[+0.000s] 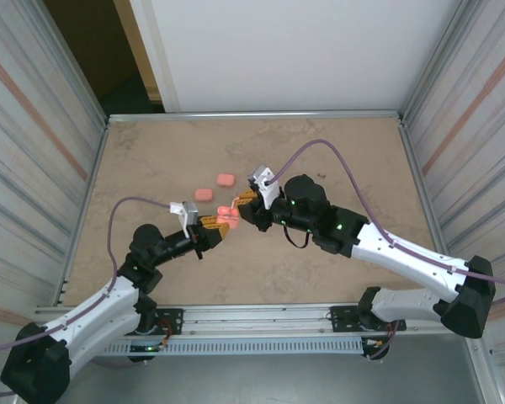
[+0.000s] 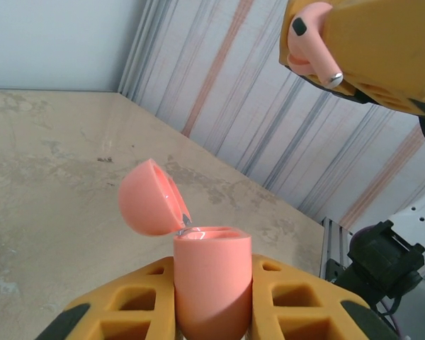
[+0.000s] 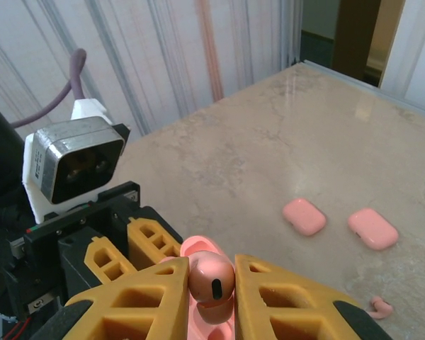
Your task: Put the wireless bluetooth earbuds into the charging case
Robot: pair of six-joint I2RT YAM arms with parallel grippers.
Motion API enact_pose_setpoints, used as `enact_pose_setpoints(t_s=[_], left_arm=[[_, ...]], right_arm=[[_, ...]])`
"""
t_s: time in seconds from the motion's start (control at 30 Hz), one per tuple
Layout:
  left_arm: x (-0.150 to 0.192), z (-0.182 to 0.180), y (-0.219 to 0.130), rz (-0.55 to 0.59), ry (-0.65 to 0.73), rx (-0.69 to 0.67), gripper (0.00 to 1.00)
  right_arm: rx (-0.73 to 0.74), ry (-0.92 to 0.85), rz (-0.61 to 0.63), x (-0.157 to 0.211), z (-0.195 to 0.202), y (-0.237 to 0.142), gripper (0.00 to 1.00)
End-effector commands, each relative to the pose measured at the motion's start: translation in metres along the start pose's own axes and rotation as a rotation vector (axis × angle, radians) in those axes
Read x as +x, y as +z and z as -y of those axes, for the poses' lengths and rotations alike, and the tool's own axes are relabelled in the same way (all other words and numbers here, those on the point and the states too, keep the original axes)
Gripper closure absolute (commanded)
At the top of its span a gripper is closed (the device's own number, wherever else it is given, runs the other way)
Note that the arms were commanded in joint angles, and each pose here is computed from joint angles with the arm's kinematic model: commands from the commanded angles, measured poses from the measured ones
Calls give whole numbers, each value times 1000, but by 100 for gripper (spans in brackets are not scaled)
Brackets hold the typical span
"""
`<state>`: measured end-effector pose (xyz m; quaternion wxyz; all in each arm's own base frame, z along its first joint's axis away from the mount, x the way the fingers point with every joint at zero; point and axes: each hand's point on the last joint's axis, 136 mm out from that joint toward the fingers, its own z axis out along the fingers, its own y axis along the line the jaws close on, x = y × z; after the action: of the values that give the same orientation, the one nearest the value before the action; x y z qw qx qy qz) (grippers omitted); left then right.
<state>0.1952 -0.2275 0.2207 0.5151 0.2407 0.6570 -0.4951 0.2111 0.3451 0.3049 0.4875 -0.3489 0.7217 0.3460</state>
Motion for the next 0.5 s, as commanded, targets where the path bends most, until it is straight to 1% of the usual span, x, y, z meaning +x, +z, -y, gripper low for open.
enact_pose_setpoints(t_s=[0.0,0.47], left_arm=[[-21,17,2,53,45,64,100],[-21,19,0,54,52,70,100]], right_arm=[[-17,-28,4,2,-6,6,78],[-22,-7,-59,20,-6,27,78]])
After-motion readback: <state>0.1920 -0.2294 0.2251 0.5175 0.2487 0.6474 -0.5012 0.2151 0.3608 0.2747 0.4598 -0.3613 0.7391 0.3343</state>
